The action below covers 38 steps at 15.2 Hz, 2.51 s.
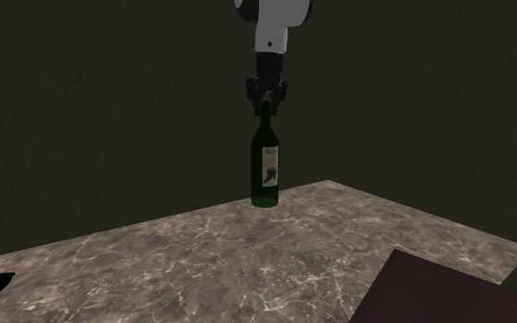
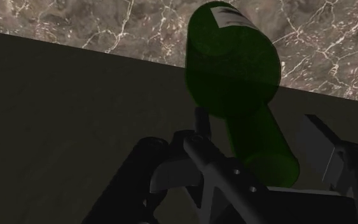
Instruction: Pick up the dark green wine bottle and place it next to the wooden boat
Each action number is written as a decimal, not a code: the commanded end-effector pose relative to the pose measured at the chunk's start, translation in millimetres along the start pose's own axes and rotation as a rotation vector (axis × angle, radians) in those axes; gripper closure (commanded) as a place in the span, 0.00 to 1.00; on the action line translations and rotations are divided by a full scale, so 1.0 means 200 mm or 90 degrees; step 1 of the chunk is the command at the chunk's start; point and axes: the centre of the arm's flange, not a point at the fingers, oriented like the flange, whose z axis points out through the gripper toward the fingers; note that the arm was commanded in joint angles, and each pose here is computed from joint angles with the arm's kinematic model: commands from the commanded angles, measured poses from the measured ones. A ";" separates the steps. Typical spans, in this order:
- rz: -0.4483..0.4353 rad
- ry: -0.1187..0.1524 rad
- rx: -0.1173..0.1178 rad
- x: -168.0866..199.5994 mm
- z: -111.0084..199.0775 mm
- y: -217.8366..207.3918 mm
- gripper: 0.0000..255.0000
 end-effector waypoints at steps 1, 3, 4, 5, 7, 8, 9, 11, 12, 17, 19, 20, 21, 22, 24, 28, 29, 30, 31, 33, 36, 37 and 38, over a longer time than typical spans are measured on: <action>0.000 0.000 0.000 0.00 0.00 0.00 1.00; 0.000 0.000 0.000 0.00 0.00 0.00 1.00; 0.000 0.000 0.000 0.00 0.00 0.00 1.00; 0.000 0.000 0.000 0.00 0.00 0.00 1.00; 0.000 0.000 0.000 0.00 0.00 0.00 1.00; 0.000 0.000 0.000 0.00 0.00 0.00 1.00; 0.000 0.000 0.000 0.00 0.00 0.00 1.00; 0.000 0.000 0.000 0.00 -0.05 0.00 1.00; 0.000 0.000 0.000 0.01 -0.08 0.00 1.00; 0.000 0.000 0.000 0.02 -0.21 0.00 1.00; 0.000 0.000 0.000 0.03 -0.26 0.00 1.00; 0.000 0.000 0.000 0.03 -0.29 0.00 1.00; 0.000 0.000 0.000 0.03 -0.32 0.00 1.00; 0.000 0.000 0.000 0.03 -0.34 0.00 1.00; 0.000 0.000 0.000 0.04 -0.39 0.00 1.00; 0.000 0.000 0.000 0.05 -0.50 0.00 1.00; 0.000 0.000 0.000 0.05 -0.53 0.00 1.00; 0.000 0.000 0.000 0.05 -0.53 0.00 1.00; 0.000 0.000 0.000 0.03 -0.53 -0.07 1.00; 0.000 0.000 0.000 -0.01 -0.53 -0.19 1.00; 0.000 0.000 0.000 -0.07 -0.54 -0.38 1.00; 0.000 0.000 0.000 -0.10 -0.54 -0.44 1.00; 0.000 0.000 0.000 -0.12 -0.54 -0.50 1.00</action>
